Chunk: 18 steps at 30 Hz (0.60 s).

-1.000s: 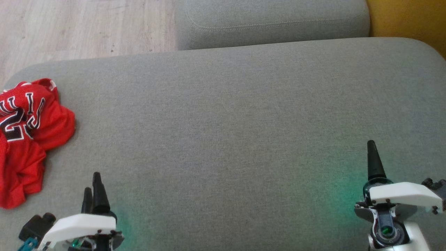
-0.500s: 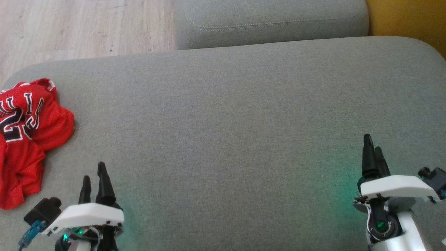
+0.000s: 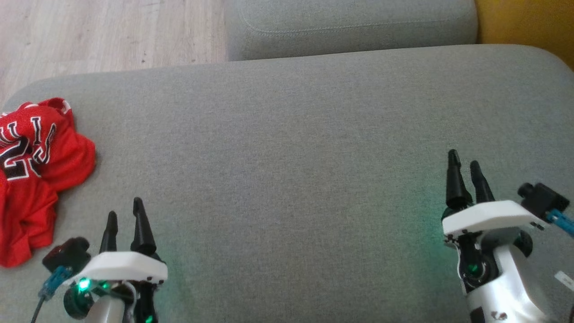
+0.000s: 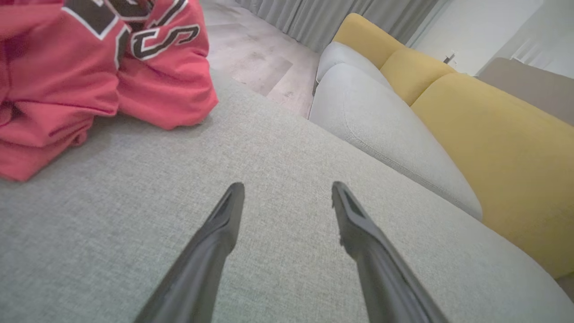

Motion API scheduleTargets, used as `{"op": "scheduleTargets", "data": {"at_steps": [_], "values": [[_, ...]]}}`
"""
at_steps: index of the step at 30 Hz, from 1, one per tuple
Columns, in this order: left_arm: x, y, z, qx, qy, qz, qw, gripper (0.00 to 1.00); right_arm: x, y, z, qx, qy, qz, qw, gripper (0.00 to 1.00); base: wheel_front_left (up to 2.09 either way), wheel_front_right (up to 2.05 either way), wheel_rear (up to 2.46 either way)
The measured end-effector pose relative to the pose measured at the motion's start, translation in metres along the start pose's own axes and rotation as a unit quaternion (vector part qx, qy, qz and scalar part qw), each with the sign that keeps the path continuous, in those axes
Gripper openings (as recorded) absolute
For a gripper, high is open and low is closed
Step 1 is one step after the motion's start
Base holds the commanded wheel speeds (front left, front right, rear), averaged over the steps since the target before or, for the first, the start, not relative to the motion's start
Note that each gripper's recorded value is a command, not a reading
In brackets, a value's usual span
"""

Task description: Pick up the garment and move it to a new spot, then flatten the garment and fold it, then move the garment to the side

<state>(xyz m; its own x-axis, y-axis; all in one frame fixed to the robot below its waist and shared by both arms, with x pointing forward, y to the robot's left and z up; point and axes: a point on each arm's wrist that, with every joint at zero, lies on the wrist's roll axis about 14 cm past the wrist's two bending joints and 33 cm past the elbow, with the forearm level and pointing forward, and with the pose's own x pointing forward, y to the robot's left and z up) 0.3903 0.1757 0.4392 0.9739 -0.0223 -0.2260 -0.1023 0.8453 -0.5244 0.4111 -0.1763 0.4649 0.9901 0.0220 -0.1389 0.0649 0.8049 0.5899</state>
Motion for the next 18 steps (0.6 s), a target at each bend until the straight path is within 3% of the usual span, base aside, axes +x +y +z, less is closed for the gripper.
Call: {"op": "scheduleTargets", "data": {"at_steps": [18], "values": [[0.003,-0.015,-0.016,0.138,0.014,-0.026,0.990,1.00,0.007,0.021,-0.012,-0.149,0.017,0.042,0.988,1.00,0.00,0.00,0.00]]}}
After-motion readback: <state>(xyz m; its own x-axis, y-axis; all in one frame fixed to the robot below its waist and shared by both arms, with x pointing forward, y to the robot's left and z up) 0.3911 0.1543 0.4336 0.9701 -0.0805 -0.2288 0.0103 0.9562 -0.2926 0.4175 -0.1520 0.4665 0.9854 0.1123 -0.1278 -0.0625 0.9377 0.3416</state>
